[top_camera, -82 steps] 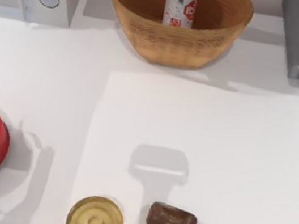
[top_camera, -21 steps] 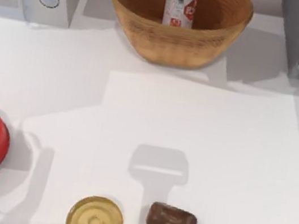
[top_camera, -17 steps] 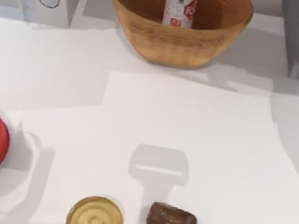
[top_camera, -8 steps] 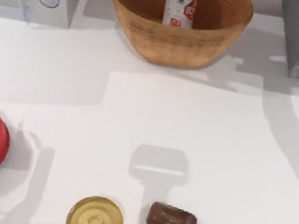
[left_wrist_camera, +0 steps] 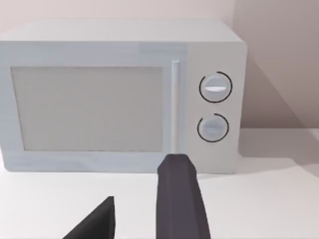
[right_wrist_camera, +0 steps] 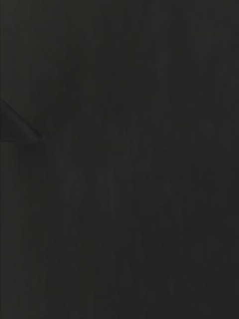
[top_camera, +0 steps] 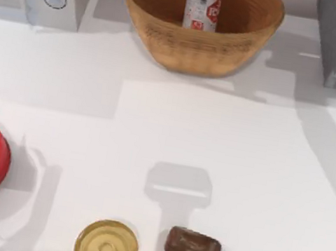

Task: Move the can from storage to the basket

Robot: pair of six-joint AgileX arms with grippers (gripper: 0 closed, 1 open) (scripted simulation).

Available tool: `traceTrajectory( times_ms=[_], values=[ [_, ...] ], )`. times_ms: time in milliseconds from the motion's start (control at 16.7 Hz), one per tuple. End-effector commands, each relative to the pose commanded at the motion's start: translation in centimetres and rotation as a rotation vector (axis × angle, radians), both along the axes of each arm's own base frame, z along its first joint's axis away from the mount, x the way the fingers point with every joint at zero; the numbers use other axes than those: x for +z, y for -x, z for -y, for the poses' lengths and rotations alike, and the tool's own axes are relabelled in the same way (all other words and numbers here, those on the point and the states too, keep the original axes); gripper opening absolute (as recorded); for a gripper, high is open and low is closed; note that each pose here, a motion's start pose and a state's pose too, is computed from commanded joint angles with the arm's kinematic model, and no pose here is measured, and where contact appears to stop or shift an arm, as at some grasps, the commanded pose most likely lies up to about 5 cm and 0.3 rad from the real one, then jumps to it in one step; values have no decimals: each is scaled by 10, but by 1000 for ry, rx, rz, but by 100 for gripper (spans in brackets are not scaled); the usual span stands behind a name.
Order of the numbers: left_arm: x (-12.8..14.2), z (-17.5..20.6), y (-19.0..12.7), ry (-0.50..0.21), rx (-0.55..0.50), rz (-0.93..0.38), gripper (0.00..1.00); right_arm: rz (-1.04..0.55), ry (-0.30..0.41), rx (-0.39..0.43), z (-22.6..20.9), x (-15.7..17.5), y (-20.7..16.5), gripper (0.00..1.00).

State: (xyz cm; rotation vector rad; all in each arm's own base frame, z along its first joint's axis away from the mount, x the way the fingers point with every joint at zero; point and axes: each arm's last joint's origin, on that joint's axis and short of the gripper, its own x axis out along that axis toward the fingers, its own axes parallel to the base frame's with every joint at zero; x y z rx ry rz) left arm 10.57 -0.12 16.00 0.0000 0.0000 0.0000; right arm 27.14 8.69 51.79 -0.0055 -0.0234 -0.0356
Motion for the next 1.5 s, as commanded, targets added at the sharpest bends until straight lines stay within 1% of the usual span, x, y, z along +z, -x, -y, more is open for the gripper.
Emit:
traceTrajectory(
  times_ms=[60, 180, 360, 480, 600, 720, 840, 1140, 1320, 1500],
  values=[
    [0, 0, 0, 0, 0, 0, 100, 8, -1, 6, 0, 2, 9, 100],
    [0, 0, 0, 0, 0, 0, 100, 11, -2, 5, 2, 2, 11, 100],
    [0, 0, 0, 0, 0, 0, 100, 21, -6, 0, 12, -5, 26, 100],
    [0, 0, 0, 0, 0, 0, 100, 20, -5, -2, 22, -18, 41, 100],
    [0, 0, 0, 0, 0, 0, 100, 11, -2, -1, 34, -38, 58, 100],
    [0, 0, 0, 0, 0, 0, 100, -2, 1, 2, 45, -66, 78, 100],
    [0, 0, 0, 0, 0, 0, 100, -16, 3, 6, 56, -100, 99, 100],
    [0, 0, 0, 0, 0, 0, 100, -41, 3, 21, 75, -204, 144, 100],
    [0, 0, 0, 0, 0, 0, 100, -44, 0, 29, 82, -268, 159, 100],
    [0, 0, 0, 0, 0, 0, 100, -39, -3, 34, 86, -320, 165, 100]
  ],
)
